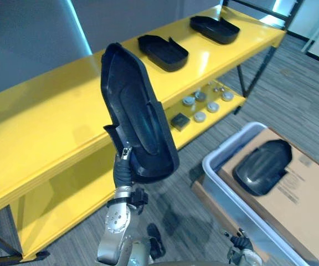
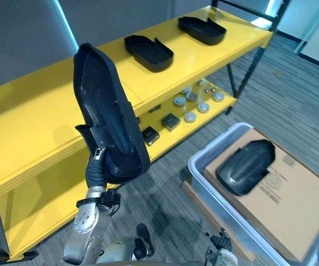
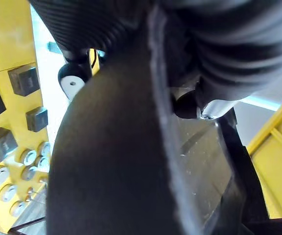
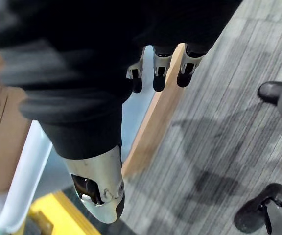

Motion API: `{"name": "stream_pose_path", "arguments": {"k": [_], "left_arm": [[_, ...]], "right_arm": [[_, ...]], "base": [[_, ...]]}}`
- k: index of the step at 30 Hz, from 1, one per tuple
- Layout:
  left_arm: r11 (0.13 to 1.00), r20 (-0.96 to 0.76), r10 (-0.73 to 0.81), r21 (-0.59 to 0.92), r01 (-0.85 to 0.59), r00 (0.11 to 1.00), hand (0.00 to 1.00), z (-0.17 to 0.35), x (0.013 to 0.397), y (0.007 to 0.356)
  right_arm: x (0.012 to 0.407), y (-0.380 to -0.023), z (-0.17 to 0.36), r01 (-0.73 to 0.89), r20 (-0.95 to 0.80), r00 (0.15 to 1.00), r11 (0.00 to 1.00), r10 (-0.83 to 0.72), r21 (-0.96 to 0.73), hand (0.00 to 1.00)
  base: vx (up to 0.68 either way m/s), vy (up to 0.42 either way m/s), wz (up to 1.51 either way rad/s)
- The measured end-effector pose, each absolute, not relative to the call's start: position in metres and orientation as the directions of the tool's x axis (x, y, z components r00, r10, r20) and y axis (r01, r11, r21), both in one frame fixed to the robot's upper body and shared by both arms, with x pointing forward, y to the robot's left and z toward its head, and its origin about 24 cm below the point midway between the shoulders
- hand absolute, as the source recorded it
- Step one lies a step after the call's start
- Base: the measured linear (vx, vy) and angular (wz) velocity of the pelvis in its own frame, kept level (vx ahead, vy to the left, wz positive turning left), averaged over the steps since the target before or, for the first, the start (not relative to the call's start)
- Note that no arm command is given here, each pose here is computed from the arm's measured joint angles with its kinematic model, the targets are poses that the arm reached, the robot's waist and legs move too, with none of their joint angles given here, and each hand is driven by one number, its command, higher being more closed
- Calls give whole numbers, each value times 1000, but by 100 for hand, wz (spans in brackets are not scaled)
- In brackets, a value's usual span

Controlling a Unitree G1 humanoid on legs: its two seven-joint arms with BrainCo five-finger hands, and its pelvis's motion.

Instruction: Walk over and take plastic housings, then place them on the shelf

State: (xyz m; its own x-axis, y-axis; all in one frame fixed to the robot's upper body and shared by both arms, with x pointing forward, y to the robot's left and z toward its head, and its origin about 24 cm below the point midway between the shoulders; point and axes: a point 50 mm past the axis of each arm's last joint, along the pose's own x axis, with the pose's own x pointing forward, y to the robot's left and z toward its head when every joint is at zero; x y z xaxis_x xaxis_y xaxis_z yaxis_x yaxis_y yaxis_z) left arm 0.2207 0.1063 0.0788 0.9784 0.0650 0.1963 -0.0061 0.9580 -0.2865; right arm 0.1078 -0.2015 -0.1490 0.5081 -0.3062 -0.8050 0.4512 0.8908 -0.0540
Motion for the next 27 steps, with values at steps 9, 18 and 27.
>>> {"name": "stream_pose_path", "arguments": {"k": [9,18,27], "left_arm": [[963,146,53,-267,-12,988,100,66,219,100],[953,161,11,-301,39,987,100,69,218,87],[982,99,73,-178,-55,992,100,51,225,110]], "right_arm": [[110,-196,-145,402,-783,553,914,-285,-48,0],[121,-202,-135,366,-729,619,929,-291,-60,0],[108,-190,-143,348,-771,580,936,-263,-57,0]], "base": [[310,-26,106],[238,-131,31],[15,59,-4]]}}
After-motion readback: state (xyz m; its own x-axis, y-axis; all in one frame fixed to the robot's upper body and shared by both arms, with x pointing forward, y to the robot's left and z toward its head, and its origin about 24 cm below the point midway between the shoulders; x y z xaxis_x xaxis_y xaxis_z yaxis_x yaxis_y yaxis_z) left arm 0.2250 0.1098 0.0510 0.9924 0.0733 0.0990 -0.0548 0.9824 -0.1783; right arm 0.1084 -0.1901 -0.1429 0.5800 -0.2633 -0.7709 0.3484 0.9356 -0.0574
